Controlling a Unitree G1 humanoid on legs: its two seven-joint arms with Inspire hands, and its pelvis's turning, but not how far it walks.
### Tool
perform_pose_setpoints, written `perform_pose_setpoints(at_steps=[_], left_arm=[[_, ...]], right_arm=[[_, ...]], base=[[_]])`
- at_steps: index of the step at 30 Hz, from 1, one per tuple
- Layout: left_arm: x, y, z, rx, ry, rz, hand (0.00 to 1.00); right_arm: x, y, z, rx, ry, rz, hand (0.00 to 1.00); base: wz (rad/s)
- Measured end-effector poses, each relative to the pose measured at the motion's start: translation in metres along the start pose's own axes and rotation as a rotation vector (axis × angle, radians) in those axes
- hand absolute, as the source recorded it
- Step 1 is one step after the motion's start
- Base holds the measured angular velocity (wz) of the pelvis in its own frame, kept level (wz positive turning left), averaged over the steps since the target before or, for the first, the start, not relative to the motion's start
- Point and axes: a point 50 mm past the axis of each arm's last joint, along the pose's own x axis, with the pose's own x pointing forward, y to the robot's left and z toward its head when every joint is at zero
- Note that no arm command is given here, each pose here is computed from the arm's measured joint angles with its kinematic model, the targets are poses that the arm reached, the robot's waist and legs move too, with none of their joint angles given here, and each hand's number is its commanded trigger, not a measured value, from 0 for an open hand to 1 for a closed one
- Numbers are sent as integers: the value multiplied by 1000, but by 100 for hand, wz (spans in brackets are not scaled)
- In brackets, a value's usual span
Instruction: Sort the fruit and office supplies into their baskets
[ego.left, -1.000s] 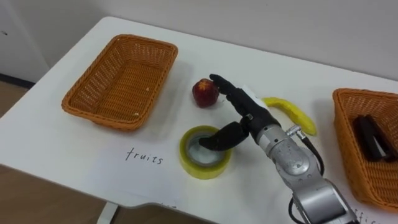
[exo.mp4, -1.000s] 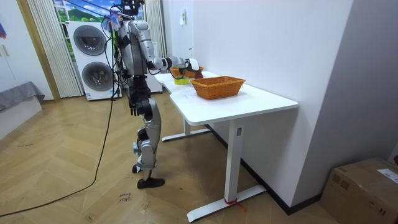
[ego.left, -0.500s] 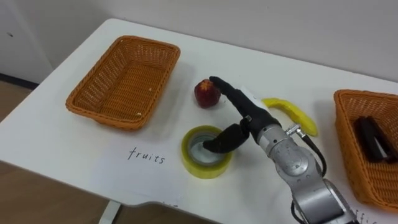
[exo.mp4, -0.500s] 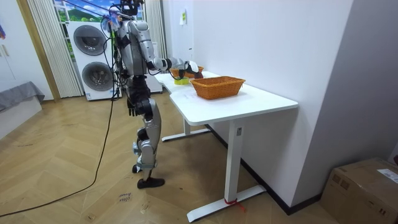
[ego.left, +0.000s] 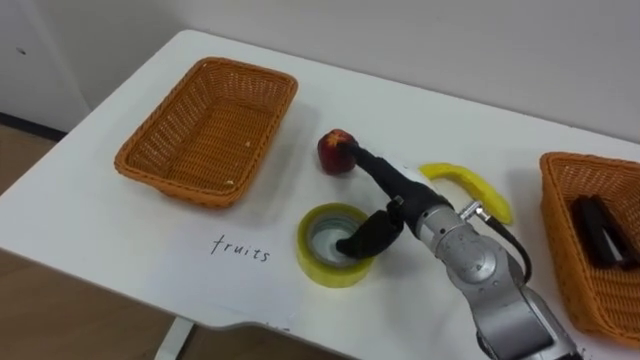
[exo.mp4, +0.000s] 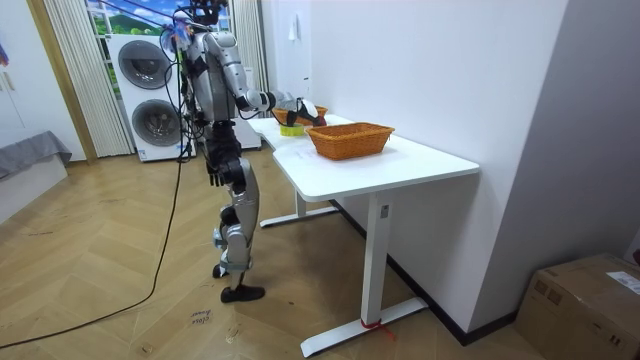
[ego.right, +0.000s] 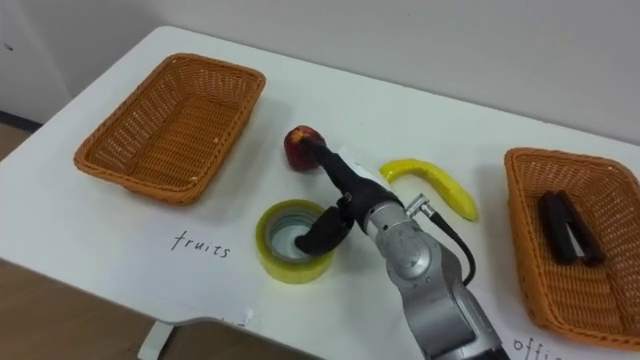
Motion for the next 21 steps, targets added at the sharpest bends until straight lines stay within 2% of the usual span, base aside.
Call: perform_pose_setpoints(at_steps=[8, 21], left_arm=[[0, 3, 6, -6, -5, -10, 0], [0, 2, 7, -5, -5, -36, 0]], right_arm=[[0, 0, -2, -61, 57, 60, 0], [-3, -2, -3, -61, 84, 166, 0]], base=[[0], [-1]])
